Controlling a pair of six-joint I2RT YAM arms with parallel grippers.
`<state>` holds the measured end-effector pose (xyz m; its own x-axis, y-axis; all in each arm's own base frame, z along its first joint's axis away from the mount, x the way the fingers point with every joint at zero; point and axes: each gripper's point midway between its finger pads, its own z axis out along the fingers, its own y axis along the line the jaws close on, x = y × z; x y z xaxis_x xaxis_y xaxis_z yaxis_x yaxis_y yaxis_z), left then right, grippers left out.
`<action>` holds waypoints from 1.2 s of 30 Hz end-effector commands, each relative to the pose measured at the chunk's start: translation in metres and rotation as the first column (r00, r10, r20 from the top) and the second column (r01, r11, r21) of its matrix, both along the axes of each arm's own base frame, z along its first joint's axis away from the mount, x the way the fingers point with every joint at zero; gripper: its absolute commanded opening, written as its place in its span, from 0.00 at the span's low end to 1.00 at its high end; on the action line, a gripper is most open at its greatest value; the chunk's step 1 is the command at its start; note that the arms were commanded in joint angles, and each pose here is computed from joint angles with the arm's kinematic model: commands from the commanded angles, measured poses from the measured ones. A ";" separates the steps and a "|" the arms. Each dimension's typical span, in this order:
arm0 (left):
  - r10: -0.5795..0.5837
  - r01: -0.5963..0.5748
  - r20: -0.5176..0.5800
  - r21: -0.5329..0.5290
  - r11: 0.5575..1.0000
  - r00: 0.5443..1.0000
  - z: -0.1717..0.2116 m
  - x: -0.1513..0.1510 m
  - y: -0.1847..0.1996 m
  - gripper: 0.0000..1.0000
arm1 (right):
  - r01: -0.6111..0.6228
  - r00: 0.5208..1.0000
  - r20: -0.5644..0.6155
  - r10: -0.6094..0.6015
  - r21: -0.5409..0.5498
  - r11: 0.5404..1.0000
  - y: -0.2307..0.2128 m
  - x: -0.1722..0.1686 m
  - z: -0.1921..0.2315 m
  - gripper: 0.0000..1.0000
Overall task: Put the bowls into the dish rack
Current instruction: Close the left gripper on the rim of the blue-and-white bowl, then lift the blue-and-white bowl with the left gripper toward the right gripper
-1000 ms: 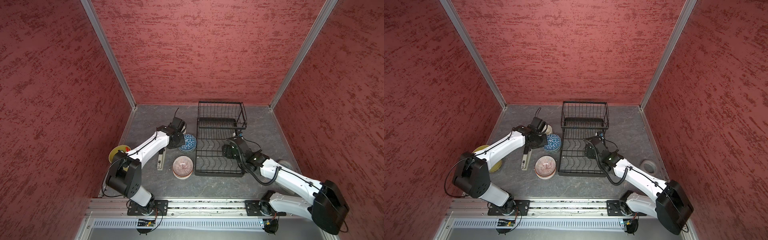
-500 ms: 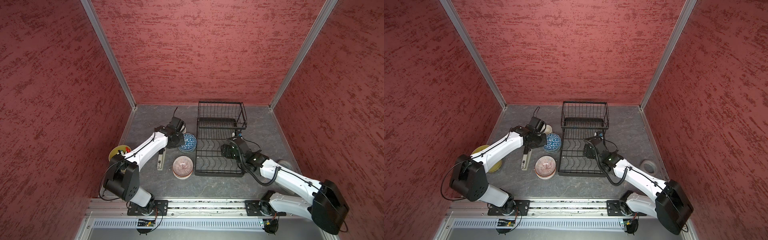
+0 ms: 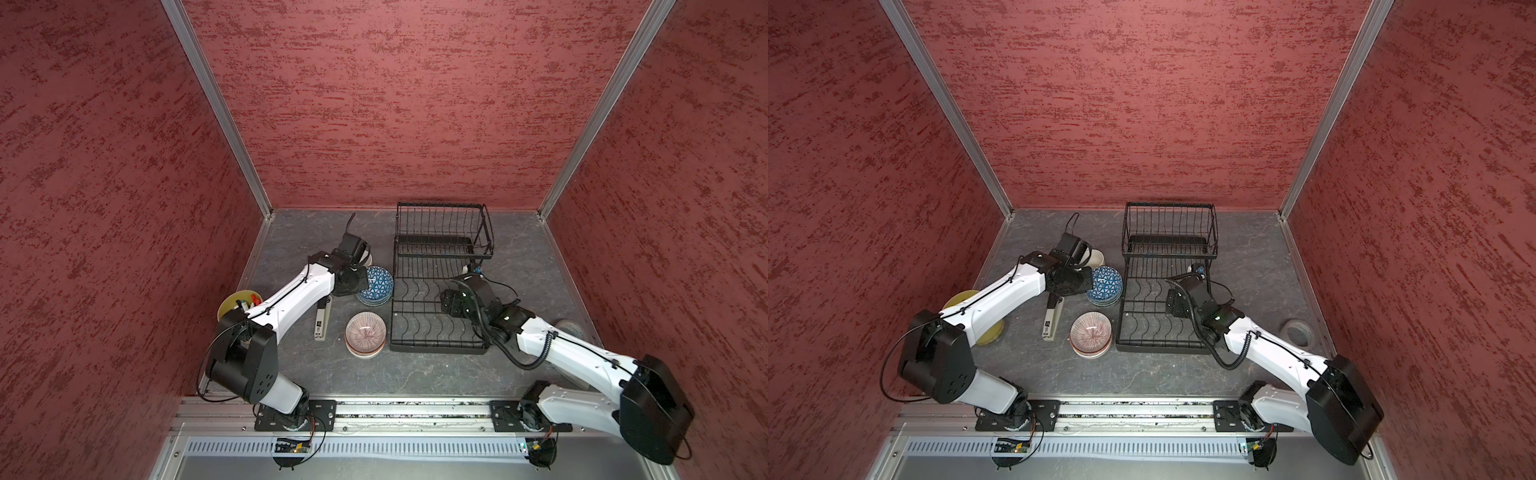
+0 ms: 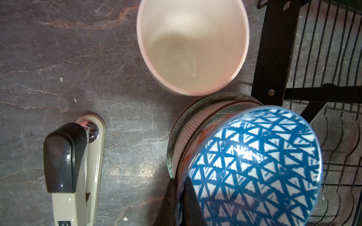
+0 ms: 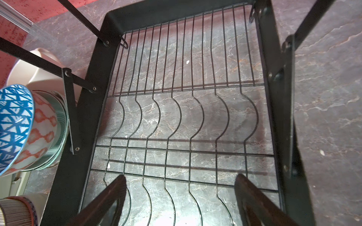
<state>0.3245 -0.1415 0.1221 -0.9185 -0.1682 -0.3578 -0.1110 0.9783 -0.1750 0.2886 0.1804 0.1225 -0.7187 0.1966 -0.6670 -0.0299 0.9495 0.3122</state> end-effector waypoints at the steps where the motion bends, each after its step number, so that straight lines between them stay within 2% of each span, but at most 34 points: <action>1: -0.053 0.057 0.067 -0.058 0.997 0.996 0.022 0.008 -0.015 0.00 | -0.004 1.000 0.002 0.004 -0.001 1.000 0.002 0.000 -0.002 0.88; 15: -0.034 0.036 0.082 -0.027 0.999 0.996 0.024 0.014 -0.011 0.00 | -0.002 1.000 0.002 0.002 -0.021 1.000 0.000 0.001 -0.007 0.89; 25: -0.031 0.044 0.078 -0.176 0.983 0.996 0.029 0.018 -0.028 0.00 | 0.001 1.000 0.011 -0.001 -0.017 1.000 -0.001 0.001 -0.007 0.89; 36: -0.022 0.026 0.032 -0.125 0.992 0.999 0.013 0.016 -0.020 0.00 | 0.000 1.000 0.018 0.000 -0.011 1.000 -0.001 0.001 -0.006 0.89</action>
